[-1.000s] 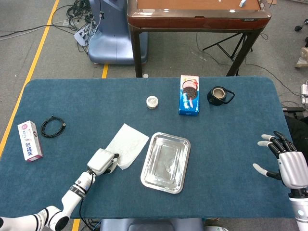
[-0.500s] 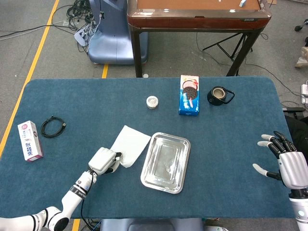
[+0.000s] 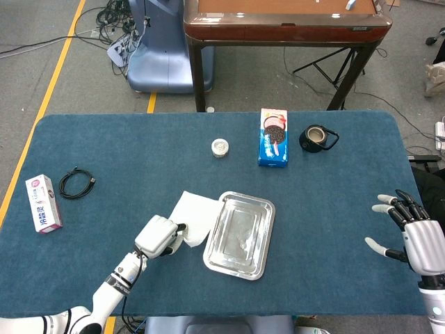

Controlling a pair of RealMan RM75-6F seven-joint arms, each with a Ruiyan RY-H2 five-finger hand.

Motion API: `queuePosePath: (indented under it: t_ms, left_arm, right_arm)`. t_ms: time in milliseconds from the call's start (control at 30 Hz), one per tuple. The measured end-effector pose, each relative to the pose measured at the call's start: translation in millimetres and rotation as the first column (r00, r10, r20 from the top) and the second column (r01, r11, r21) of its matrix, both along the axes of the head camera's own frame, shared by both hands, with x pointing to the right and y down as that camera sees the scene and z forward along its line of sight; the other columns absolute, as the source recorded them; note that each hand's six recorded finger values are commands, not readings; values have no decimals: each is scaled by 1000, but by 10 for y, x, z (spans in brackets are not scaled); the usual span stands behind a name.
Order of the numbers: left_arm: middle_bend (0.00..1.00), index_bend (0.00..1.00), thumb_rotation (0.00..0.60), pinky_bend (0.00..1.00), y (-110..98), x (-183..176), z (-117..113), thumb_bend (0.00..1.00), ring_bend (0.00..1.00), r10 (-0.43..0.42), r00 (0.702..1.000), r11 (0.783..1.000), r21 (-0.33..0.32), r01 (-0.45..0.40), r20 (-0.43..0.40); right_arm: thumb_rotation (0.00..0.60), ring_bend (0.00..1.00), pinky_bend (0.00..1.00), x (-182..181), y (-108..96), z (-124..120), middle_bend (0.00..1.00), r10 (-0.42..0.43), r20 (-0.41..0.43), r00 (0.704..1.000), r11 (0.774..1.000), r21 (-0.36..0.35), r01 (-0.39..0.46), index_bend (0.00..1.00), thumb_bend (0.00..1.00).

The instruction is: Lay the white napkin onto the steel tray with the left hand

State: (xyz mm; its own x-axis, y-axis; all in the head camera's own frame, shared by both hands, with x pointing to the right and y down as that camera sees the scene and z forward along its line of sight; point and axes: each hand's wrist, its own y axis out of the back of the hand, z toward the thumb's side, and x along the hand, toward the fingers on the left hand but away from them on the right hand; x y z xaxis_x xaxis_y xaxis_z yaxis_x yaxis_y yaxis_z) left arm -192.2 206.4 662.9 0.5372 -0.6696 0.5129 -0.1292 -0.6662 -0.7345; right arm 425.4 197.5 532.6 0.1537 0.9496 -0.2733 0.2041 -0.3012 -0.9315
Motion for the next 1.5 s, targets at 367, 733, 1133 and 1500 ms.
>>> queuePosePath:
  t_ms: [367, 733, 1133, 1500]
  left_arm:
    - [1000, 591, 600, 1000, 225, 243, -201, 551, 1000, 49, 998, 999, 9, -49, -26]
    - [1000, 592, 600, 1000, 295, 504, -250, 551, 1000, 93, 993, 996, 20, -91, -69]
    - [1000, 593, 600, 1000, 348, 703, -253, 551, 1000, 137, 985, 990, 47, -133, -100]
    - [1000, 594, 600, 1000, 440, 824, -418, 551, 1000, 168, 973, 985, 58, -161, -157]
  right_arm:
    - [600, 120, 234, 13, -11, -30, 264, 4, 2, 1000, 1000, 8, -4, 356, 26]
    - [600, 120, 234, 22, -17, -20, 264, 7, 2, 1000, 1000, 4, -7, 356, 26]
    - [600, 120, 234, 60, -36, -52, 264, 18, 7, 1000, 1000, 11, -19, 356, 26]
    - [600, 120, 234, 87, -22, -89, 264, 25, 5, 1000, 999, 20, -25, 356, 26]
